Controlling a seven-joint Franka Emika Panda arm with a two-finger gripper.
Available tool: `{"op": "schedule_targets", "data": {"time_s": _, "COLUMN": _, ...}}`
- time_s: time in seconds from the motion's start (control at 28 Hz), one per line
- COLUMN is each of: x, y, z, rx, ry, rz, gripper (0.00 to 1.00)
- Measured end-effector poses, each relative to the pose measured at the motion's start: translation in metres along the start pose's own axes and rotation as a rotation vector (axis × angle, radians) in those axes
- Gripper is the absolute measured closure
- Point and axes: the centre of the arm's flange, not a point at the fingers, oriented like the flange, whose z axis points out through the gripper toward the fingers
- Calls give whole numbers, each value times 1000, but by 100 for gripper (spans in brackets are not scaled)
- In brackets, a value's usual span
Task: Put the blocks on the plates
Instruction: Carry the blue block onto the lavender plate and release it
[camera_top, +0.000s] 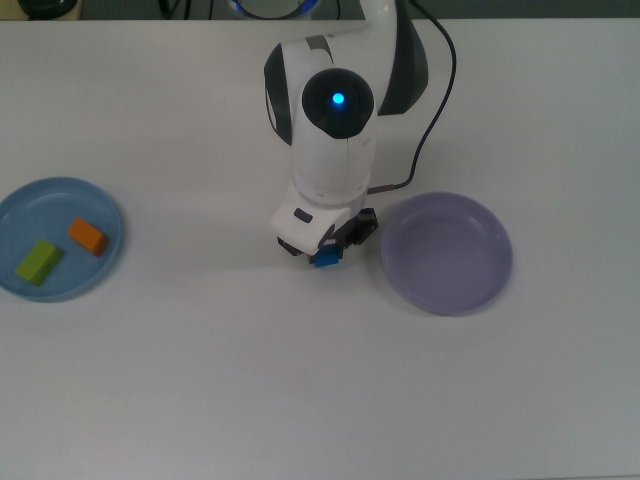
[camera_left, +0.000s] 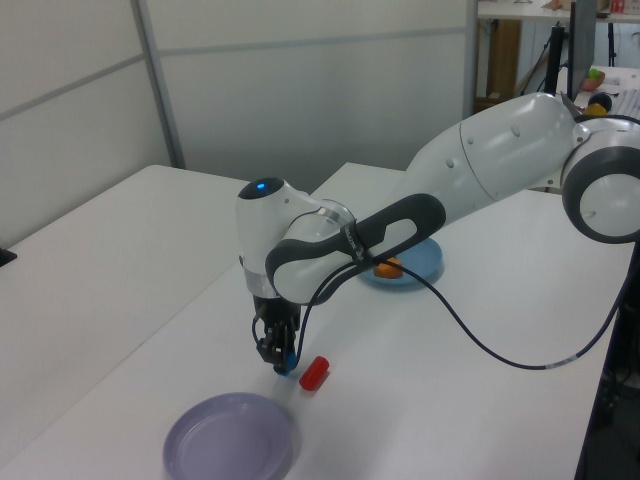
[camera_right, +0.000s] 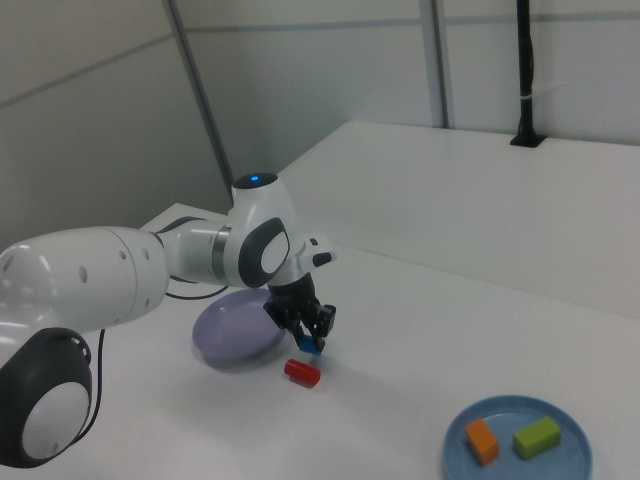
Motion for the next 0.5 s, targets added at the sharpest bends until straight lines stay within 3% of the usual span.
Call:
{"op": "schedule_targets", "data": {"time_s": 0.25, "x": 0, "y": -14, "z": -16, "rx": -1, "ry": 8, "rz": -14, "gripper": 61}}
{"op": "schedule_targets", "data": {"time_s": 0.5, "x": -1, "y": -90, "z": -19, "rx": 7, "ry": 15, "rz": -13, "gripper": 61}}
